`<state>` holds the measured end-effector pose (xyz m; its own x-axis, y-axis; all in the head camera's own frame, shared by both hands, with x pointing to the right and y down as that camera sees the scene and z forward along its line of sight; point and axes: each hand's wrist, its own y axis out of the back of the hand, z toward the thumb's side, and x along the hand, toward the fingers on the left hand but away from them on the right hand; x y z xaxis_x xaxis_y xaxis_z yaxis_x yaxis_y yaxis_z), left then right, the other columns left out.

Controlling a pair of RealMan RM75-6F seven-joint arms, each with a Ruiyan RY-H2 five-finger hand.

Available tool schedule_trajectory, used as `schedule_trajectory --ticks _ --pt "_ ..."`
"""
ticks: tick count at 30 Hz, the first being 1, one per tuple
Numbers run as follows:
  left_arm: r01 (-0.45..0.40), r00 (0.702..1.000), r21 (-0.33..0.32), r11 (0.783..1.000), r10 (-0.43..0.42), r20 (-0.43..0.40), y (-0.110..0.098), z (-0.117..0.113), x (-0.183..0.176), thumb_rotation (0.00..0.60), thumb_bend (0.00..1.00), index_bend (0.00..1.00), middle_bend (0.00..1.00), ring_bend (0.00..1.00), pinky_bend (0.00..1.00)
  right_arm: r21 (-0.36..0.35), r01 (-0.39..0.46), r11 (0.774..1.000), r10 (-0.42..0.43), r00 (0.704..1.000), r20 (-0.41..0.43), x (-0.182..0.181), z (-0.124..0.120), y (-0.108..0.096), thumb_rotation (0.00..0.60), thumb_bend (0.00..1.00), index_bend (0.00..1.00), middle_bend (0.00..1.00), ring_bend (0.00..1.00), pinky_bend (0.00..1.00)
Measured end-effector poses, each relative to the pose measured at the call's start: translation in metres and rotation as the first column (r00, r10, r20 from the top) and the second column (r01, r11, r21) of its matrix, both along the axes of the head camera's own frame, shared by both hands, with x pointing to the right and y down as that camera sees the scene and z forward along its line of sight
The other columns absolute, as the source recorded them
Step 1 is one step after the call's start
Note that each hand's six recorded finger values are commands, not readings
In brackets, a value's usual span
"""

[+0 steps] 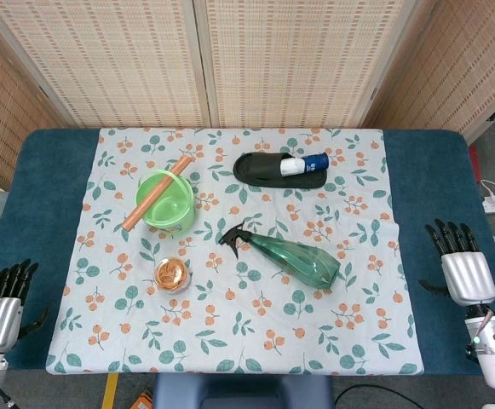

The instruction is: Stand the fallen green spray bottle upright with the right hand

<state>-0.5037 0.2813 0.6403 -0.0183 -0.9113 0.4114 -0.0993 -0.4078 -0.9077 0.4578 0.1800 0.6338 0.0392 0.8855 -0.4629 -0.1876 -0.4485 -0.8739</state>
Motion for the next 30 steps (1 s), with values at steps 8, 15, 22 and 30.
schedule_trajectory --ticks 8,15,22,30 --pt "-0.006 1.000 0.001 1.000 0.006 -0.002 0.001 0.000 0.001 0.600 0.28 0.00 0.00 0.00 0.00 -0.018 0.017 1.000 -0.017 1.000 0.018 -0.012 0.003 0.004 0.600 0.00 0.00 0.00 0.00 0.00" --pt "-0.005 1.000 -0.007 1.000 0.005 -0.007 0.001 0.002 0.001 0.600 0.28 0.00 0.00 0.00 0.00 -0.056 -0.050 0.997 0.057 0.989 0.134 -0.035 0.001 0.008 0.600 0.00 0.00 0.00 0.00 0.00" --pt "0.007 1.000 -0.019 1.000 -0.007 -0.005 0.002 0.003 -0.005 0.600 0.28 0.00 0.00 0.00 0.00 -0.090 -0.100 0.991 0.124 0.935 0.332 -0.100 -0.008 0.010 0.600 0.00 0.00 0.00 0.00 0.00" --pt "0.011 1.000 -0.003 1.000 -0.011 -0.007 0.004 -0.002 -0.005 0.600 0.28 0.00 0.00 0.00 0.00 -0.096 -0.051 0.994 0.082 0.928 0.362 -0.161 0.006 0.016 0.600 0.00 0.00 0.00 0.00 0.00"
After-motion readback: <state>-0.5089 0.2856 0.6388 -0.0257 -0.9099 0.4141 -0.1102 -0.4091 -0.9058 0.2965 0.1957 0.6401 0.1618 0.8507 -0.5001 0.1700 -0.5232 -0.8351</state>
